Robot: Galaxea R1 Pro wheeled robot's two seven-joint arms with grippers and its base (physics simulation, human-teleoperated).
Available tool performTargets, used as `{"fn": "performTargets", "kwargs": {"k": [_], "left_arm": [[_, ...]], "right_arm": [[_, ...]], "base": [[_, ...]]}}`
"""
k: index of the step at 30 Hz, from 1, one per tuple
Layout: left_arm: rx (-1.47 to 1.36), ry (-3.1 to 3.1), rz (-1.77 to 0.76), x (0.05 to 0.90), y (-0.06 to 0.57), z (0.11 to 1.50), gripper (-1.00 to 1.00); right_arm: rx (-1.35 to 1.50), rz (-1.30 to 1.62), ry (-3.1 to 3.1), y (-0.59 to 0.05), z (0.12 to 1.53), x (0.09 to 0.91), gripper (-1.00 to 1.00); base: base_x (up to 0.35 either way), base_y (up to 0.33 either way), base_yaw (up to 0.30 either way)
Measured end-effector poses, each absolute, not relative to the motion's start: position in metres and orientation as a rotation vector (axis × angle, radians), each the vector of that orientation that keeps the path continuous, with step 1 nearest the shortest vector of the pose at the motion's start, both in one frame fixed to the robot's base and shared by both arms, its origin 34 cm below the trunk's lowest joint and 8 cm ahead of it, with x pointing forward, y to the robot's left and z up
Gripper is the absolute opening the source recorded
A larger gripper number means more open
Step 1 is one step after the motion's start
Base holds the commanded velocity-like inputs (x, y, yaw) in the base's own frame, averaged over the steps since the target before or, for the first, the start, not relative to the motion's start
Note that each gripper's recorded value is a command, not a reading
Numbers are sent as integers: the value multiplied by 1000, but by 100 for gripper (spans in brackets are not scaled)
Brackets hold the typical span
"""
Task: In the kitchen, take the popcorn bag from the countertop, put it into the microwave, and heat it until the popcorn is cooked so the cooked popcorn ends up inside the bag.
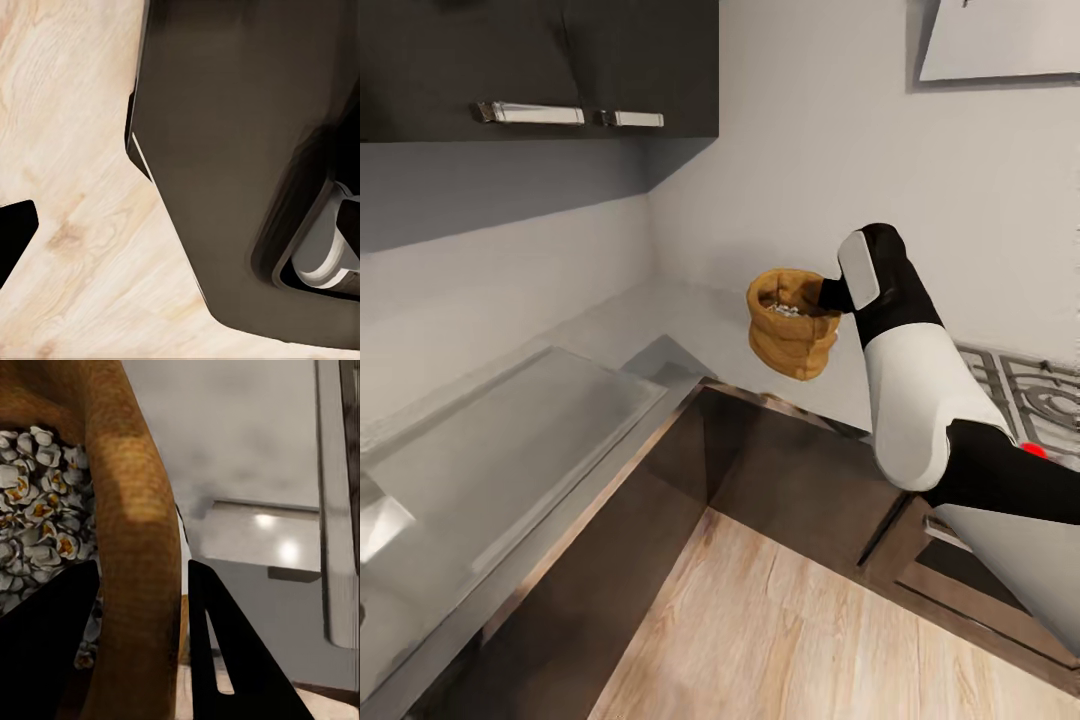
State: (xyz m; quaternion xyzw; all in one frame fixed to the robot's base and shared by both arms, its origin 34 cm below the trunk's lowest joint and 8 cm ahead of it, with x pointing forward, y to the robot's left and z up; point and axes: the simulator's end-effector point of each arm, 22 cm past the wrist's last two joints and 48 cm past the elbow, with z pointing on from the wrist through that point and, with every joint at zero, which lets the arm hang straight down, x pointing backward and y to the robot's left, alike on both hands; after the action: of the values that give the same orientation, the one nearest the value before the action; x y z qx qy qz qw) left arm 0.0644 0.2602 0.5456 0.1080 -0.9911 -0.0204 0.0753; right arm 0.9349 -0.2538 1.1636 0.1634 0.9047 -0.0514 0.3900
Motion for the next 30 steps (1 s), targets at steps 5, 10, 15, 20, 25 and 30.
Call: {"fn": "performTargets", "kwargs": {"k": [5, 10, 15, 20, 25, 30], "left_arm": [[324, -2973, -62, 64, 260, 546, 100], [326, -2974, -62, 65, 261, 546, 100], [326, -2974, -62, 65, 260, 545, 100], [326, -2974, -63, 65, 261, 545, 100], [326, -2973, -63, 65, 261, 546, 100], [326, -2974, -62, 65, 261, 546, 100]], "right_arm": [[415, -134, 2300, -254, 1164, 935, -100], [415, -136, 2300, -254, 1163, 935, -100], [415, -138, 2299, -255, 1163, 935, -100], [414, -137, 2302, -254, 1162, 935, -100], [414, -137, 2303, -254, 1162, 935, -100], [414, -139, 2302, -255, 1163, 934, -100]], "base": [[-346, 0, 0], [-346, 0, 0], [-346, 0, 0], [-345, 0, 0], [-346, 0, 0], [-201, 0, 0]]}}
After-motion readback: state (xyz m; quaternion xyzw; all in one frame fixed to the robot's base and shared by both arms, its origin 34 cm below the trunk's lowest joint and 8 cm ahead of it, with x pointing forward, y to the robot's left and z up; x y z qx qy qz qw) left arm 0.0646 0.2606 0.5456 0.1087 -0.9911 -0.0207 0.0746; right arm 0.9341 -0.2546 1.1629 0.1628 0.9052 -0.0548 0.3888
